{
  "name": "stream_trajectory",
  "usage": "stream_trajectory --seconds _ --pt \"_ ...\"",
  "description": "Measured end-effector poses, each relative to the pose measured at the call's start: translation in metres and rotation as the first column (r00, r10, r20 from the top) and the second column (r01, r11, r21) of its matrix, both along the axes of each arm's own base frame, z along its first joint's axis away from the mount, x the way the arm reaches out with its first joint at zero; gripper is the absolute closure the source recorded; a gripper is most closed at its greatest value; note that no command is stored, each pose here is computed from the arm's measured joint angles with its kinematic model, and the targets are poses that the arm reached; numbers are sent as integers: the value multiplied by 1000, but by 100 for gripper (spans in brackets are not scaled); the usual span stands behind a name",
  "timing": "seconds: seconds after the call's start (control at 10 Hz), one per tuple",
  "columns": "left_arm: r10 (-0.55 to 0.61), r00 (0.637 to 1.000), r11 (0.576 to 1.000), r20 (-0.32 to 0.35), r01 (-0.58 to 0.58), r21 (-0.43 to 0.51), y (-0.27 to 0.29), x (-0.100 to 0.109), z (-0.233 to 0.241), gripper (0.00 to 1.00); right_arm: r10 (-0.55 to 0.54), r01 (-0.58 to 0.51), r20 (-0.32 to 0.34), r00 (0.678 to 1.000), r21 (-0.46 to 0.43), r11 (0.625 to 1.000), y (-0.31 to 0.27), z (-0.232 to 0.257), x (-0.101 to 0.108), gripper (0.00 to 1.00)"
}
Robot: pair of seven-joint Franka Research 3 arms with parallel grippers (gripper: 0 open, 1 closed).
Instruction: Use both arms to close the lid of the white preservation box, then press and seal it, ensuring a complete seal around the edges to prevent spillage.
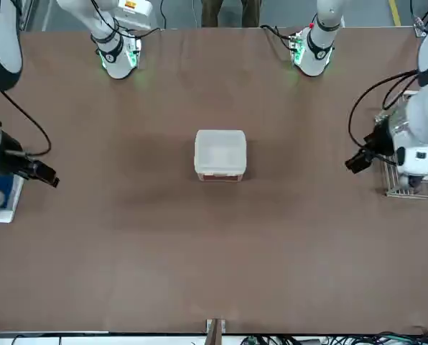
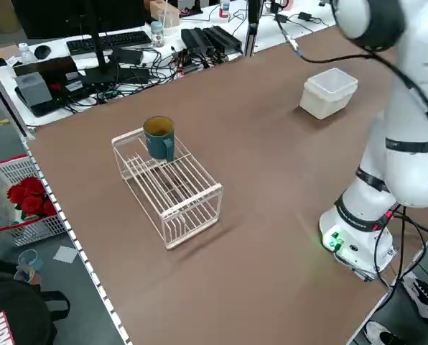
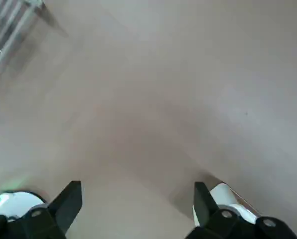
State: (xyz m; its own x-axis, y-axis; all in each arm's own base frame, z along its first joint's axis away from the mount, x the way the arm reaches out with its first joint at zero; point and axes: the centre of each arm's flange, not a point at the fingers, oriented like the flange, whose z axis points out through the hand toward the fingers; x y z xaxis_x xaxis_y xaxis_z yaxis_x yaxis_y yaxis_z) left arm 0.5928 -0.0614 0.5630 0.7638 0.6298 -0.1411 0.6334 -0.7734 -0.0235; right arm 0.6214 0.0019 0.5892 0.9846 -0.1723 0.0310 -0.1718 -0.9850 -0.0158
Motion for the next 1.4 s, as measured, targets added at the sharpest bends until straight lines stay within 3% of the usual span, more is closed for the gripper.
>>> stream_trajectory --seconds 0.2,0.4,0.8,1.4 --pt "-50 998 998 29 48 38 25 -8 20 0 73 -73 7 997 -7 997 -45 6 -31 0" --pt "-178 983 983 34 176 46 32 -8 21 0 115 -115 4 993 -7 993 -60 9 -58 0" --pt "-323 945 946 58 322 35 67 -12 32 0 171 -171 7 985 -9 985 -30 10 -63 0" --pt "-494 859 870 134 489 66 32 -47 102 0 193 -193 -27 981 -1 981 -10 10 -68 0"
